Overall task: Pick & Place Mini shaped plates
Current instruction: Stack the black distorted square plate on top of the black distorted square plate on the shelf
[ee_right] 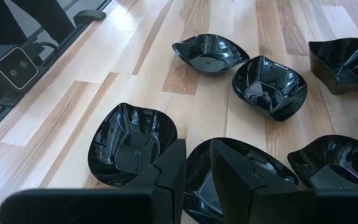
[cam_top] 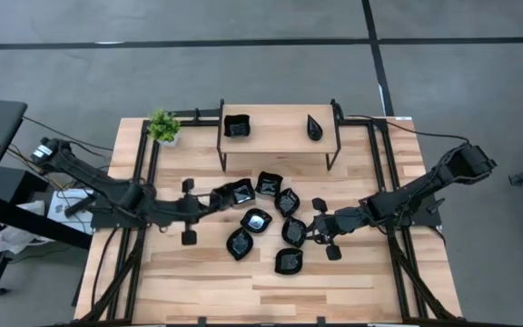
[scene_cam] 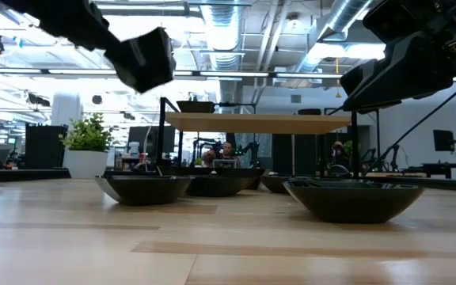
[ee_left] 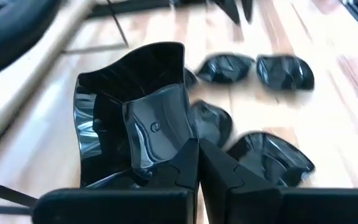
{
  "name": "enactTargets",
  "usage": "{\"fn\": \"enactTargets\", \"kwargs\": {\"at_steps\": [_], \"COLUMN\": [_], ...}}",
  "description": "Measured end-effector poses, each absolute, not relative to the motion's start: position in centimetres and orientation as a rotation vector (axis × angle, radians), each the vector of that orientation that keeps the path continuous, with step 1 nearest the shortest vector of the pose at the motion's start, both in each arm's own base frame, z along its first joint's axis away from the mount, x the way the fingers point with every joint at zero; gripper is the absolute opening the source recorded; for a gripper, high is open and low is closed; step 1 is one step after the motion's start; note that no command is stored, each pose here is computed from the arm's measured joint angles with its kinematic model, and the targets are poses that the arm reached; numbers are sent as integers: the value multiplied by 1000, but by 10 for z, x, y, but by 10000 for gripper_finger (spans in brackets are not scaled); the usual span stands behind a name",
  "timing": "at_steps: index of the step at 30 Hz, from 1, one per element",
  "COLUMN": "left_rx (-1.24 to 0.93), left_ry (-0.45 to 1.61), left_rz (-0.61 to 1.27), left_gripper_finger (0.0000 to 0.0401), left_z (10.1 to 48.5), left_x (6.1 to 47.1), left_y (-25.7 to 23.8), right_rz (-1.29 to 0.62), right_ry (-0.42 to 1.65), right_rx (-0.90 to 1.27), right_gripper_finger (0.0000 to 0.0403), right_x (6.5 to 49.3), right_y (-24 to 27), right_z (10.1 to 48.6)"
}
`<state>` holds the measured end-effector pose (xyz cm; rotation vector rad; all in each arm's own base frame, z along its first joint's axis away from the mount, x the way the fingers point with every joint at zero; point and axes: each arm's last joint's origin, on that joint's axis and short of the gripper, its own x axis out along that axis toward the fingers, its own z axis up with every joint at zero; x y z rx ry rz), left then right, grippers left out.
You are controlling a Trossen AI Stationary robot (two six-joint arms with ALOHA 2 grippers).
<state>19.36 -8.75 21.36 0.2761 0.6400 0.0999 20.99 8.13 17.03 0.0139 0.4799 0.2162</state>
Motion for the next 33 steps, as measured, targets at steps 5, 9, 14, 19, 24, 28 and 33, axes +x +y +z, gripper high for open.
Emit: {"fn": "enactTargets", "kwargs": {"at_steps": [5, 9, 14, 19, 24, 28, 33], "left_rx": [311, 300, 324, 342, 346, 373, 425], "left_ry": [545, 489, 431, 405, 365, 334, 326], "left_rz": [148, 164, 189, 243, 285, 317, 395], "left_gripper_finger": [11, 7, 12, 9, 10, 12, 8], "left_z": [229, 238, 245, 254, 275, 294, 313], "left_x": [189, 189, 195, 202, 211, 217, 226], "left_y": [-82, -78, -71, -59, -44, -31, -10], "right_rz": [216, 217, 217, 217, 217, 217, 217], "right_ry": [479, 471, 464, 464, 464, 464, 464], "right_rx": [15, 17, 19, 19, 19, 19, 15], "right_gripper_finger": [70, 70, 70, 70, 70, 70, 70], "right_x": [210, 210, 211, 211, 211, 211, 211], "right_y": [81, 81, 81, 81, 81, 81, 81], "right_z": [170, 171, 172, 172, 172, 172, 172]}}
